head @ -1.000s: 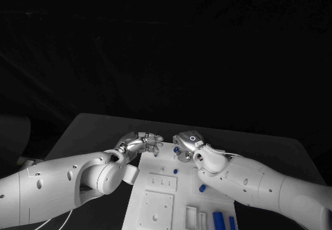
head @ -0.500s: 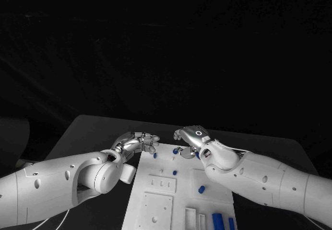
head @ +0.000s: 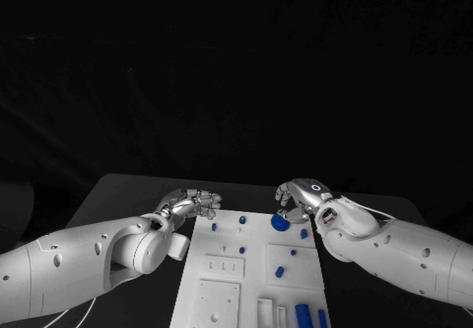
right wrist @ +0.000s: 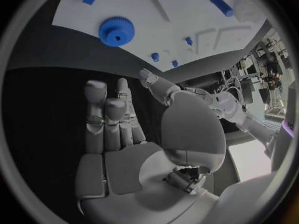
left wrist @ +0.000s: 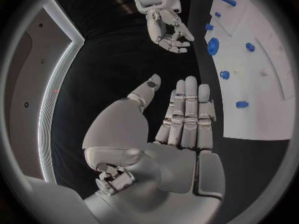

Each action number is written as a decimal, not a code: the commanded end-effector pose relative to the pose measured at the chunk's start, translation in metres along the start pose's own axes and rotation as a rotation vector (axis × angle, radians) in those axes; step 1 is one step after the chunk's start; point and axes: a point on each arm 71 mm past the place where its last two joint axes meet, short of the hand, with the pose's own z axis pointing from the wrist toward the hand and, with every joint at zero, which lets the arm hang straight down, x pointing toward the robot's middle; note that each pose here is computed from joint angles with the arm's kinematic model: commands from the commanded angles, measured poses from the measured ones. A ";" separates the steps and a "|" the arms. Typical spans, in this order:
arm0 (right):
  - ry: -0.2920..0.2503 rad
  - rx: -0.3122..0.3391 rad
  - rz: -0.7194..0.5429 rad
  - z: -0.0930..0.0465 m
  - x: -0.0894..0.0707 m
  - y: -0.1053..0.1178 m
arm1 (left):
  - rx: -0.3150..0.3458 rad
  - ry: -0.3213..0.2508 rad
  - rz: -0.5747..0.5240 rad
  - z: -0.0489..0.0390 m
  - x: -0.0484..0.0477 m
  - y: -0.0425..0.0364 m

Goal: Assemble the parts on the task board

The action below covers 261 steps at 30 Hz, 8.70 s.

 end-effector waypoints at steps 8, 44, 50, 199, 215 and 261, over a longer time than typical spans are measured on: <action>0.119 0.074 0.093 -0.001 0.018 -0.025 | 0.029 0.033 0.037 0.0008 0.0028 0.0025; 0.197 0.103 0.090 0.007 0.058 -0.026 | 0.043 0.077 0.101 -0.0003 0.0133 0.0044; 0.215 0.107 0.082 0.009 0.061 -0.026 | 0.042 0.081 0.098 -0.0013 0.0147 0.0042; 0.064 -0.163 -0.215 0.026 0.077 0.109 | 0.041 0.097 0.083 -0.0003 0.0254 -0.0036; 0.080 -0.162 -0.213 0.027 0.085 0.110 | 0.043 0.101 0.080 0.0011 0.0282 -0.0048; 0.135 -0.142 -0.193 0.029 0.091 0.110 | 0.044 0.099 0.080 0.0022 0.0280 -0.0065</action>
